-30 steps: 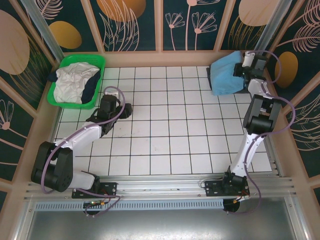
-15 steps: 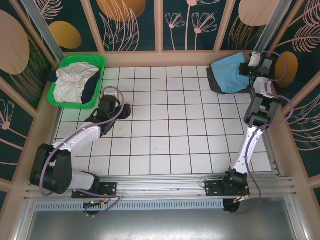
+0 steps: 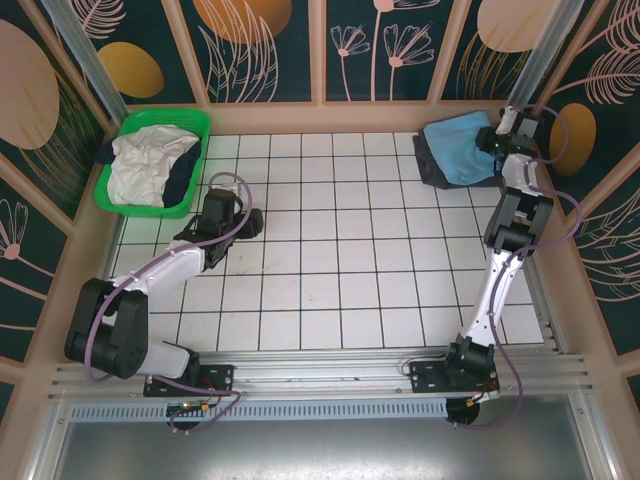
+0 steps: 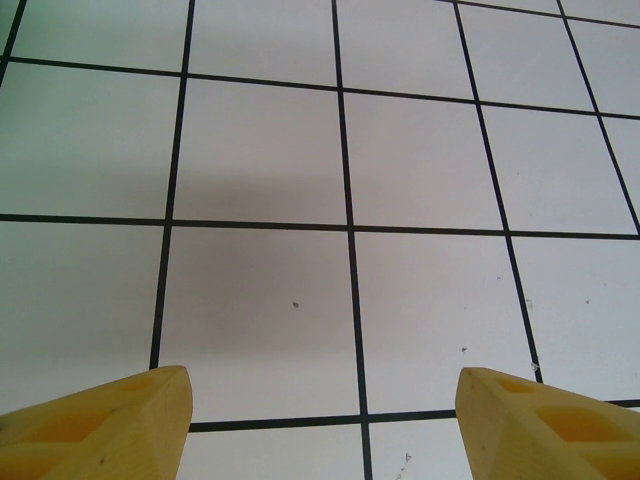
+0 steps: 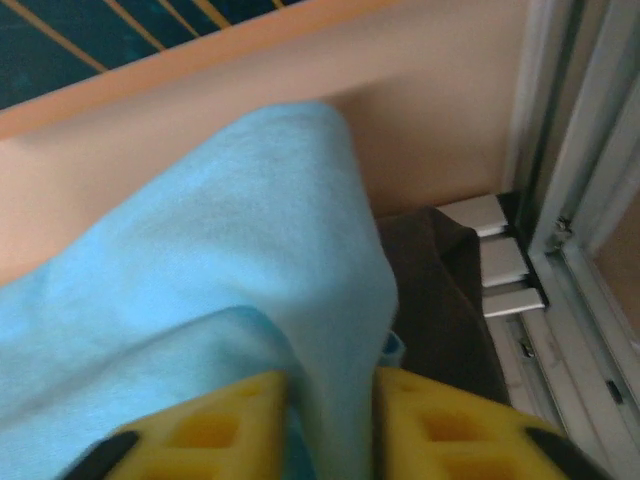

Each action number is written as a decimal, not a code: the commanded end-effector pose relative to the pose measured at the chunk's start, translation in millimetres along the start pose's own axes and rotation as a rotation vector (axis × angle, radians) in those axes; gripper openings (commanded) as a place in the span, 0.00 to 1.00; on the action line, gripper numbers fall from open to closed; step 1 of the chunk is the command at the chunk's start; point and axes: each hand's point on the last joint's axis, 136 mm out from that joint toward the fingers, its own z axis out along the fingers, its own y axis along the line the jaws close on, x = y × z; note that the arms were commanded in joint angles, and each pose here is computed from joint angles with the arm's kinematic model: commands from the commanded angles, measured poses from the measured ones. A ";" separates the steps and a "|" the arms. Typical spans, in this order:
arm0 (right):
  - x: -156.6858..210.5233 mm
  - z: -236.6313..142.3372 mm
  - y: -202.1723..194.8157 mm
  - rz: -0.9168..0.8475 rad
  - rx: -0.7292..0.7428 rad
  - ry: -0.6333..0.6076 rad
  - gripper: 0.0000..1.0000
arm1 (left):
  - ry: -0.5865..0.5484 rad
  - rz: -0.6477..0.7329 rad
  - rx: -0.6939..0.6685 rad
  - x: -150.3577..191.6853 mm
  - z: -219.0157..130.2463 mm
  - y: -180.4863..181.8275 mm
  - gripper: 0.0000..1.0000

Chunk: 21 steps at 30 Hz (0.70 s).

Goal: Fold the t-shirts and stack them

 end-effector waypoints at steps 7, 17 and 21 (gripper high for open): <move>-55.9 -70.2 23.4 -0.029 0.124 -0.093 0.62 | -0.018 0.013 0.039 -8.0 -8.7 -6.3 0.71; 24.3 -99.9 121.0 -0.424 -0.046 -0.108 0.68 | -0.051 -0.003 0.113 -4.1 -18.9 -15.0 0.72; 59.9 -92.7 130.5 -0.508 0.008 -0.011 0.70 | -0.061 0.015 0.116 -1.3 -23.2 -13.2 0.73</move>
